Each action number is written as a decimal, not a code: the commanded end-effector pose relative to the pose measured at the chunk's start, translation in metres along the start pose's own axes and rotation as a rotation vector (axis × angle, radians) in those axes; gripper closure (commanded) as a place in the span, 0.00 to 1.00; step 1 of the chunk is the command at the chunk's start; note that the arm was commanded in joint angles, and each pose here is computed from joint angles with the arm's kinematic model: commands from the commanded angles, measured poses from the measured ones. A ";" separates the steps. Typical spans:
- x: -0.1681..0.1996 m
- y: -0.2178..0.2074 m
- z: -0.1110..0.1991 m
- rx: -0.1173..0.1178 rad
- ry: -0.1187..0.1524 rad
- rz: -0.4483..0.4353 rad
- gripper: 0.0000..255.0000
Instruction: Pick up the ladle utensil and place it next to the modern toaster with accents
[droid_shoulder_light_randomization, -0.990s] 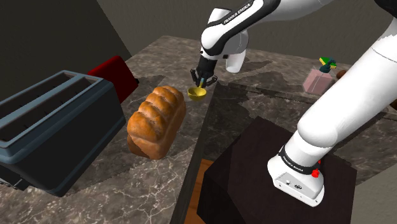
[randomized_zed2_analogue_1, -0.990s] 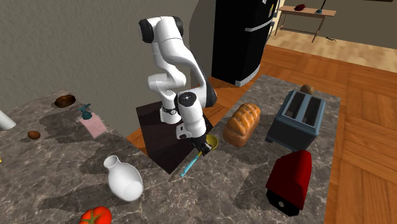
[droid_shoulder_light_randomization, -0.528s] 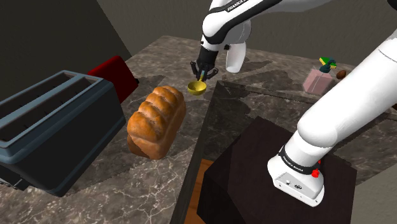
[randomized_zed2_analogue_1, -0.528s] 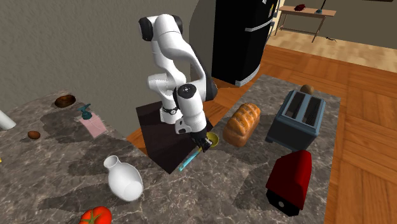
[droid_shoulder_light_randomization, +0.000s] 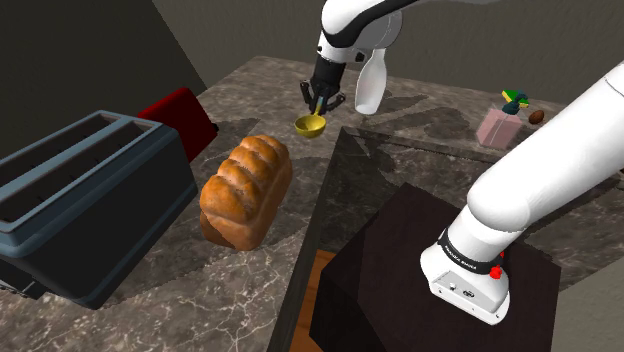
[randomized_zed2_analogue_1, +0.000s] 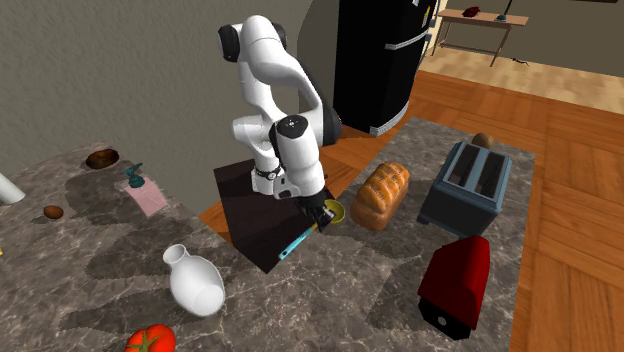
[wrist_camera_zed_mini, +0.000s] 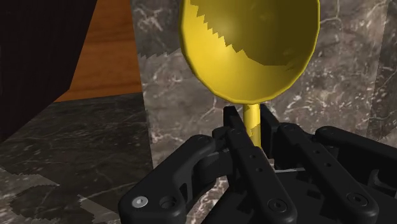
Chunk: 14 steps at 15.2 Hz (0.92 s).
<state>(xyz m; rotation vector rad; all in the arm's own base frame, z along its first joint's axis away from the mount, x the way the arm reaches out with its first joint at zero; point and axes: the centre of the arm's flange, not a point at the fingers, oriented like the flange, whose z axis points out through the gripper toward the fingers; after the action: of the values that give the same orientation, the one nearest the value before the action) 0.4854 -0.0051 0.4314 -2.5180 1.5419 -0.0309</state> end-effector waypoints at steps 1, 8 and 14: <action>-0.002 -0.002 -0.011 0.000 0.000 0.000 1.00; -0.005 -0.008 -0.047 0.000 0.000 0.000 1.00; -0.007 -0.014 -0.078 0.000 0.000 0.000 1.00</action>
<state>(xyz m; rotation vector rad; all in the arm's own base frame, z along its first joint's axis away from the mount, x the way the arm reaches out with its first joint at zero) 0.4854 -0.0045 0.5053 -2.5183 1.5418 -0.0307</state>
